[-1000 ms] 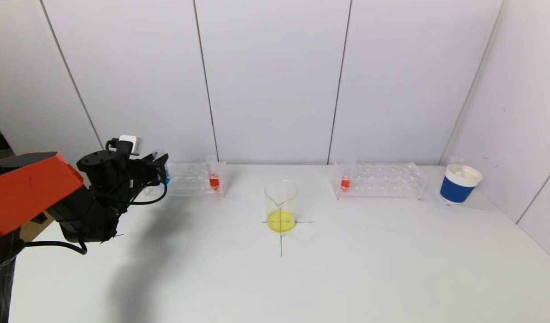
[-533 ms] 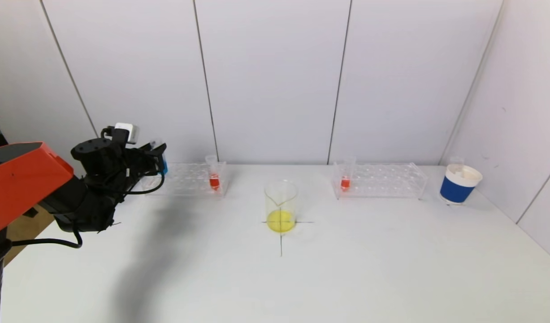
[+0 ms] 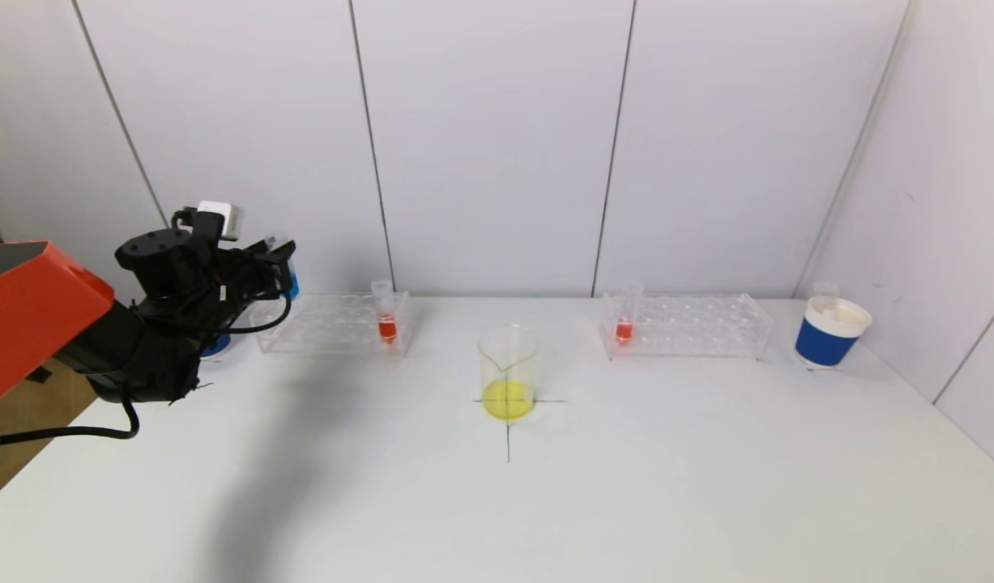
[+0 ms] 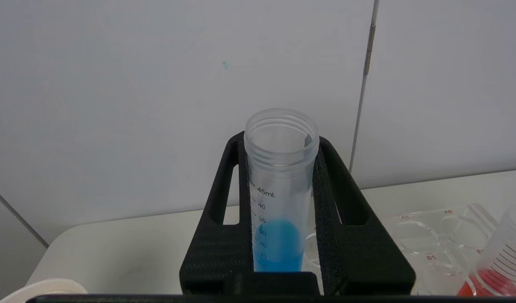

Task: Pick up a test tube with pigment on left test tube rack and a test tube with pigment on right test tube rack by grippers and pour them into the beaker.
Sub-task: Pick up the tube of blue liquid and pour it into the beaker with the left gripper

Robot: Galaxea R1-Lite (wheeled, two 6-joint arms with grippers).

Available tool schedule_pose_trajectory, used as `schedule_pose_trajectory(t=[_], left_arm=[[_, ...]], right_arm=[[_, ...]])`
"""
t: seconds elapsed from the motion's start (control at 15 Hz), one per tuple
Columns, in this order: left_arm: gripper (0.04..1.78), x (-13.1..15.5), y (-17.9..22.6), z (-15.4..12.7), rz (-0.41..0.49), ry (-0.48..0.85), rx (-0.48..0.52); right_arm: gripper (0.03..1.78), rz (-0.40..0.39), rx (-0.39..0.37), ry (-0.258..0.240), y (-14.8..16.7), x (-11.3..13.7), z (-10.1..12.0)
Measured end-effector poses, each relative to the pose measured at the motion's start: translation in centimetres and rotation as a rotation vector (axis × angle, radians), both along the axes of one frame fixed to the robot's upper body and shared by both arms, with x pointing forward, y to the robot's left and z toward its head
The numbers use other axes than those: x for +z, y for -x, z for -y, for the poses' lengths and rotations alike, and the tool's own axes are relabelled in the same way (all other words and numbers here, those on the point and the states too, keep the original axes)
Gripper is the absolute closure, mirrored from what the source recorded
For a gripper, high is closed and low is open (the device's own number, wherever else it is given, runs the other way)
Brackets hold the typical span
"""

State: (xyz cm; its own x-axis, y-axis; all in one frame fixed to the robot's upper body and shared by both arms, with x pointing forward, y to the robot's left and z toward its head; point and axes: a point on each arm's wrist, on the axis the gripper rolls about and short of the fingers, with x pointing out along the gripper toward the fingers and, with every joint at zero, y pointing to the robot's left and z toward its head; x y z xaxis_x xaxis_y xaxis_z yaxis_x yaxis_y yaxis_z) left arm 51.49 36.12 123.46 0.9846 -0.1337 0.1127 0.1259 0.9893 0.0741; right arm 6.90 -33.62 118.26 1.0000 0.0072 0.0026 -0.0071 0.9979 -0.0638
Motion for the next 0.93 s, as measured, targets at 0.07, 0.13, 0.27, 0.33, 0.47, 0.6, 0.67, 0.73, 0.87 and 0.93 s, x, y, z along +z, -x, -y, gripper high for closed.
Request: schedule_pose_trajectory(t=[0.07,0.13,0.27,0.33,0.47,0.6,0.67,0.73,0.87,0.93], left_arm=[[1.38,0.4,0.0,0.0,0.0,0.0,0.0],[1.38,1.0,0.1,0.0,0.005,-0.003,0.0],[1.38,2.6,0.1,0.1,0.018,-0.014,-0.002],[1.38,3.5,0.2,0.3,0.025,-0.021,-0.005],[1.38,5.5,0.2,0.9,0.033,-0.044,-0.017],[1.38,7.6,0.4,2.0,0.047,-0.075,-0.035],[1.38,8.6,0.5,2.6,0.056,-0.096,-0.043],[1.38,9.4,0.6,3.2,0.065,-0.115,-0.051],[1.38,11.0,0.9,4.3,0.097,-0.167,-0.068],[1.38,11.6,1.0,4.9,0.113,-0.19,-0.077]], right_arm=[[0.04,0.0,0.0,0.0,0.0,0.0,0.0],[0.04,0.0,0.0,0.0,0.0,0.0,0.0],[0.04,0.0,0.0,0.0,0.0,0.0,0.0],[0.04,0.0,0.0,0.0,0.0,0.0,0.0],[0.04,0.0,0.0,0.0,0.0,0.0,0.0],[0.04,0.0,0.0,0.0,0.0,0.0,0.0],[0.04,0.0,0.0,0.0,0.0,0.0,0.0],[0.04,0.0,0.0,0.0,0.0,0.0,0.0],[0.04,0.0,0.0,0.0,0.0,0.0,0.0],[0.04,0.0,0.0,0.0,0.0,0.0,0.0]])
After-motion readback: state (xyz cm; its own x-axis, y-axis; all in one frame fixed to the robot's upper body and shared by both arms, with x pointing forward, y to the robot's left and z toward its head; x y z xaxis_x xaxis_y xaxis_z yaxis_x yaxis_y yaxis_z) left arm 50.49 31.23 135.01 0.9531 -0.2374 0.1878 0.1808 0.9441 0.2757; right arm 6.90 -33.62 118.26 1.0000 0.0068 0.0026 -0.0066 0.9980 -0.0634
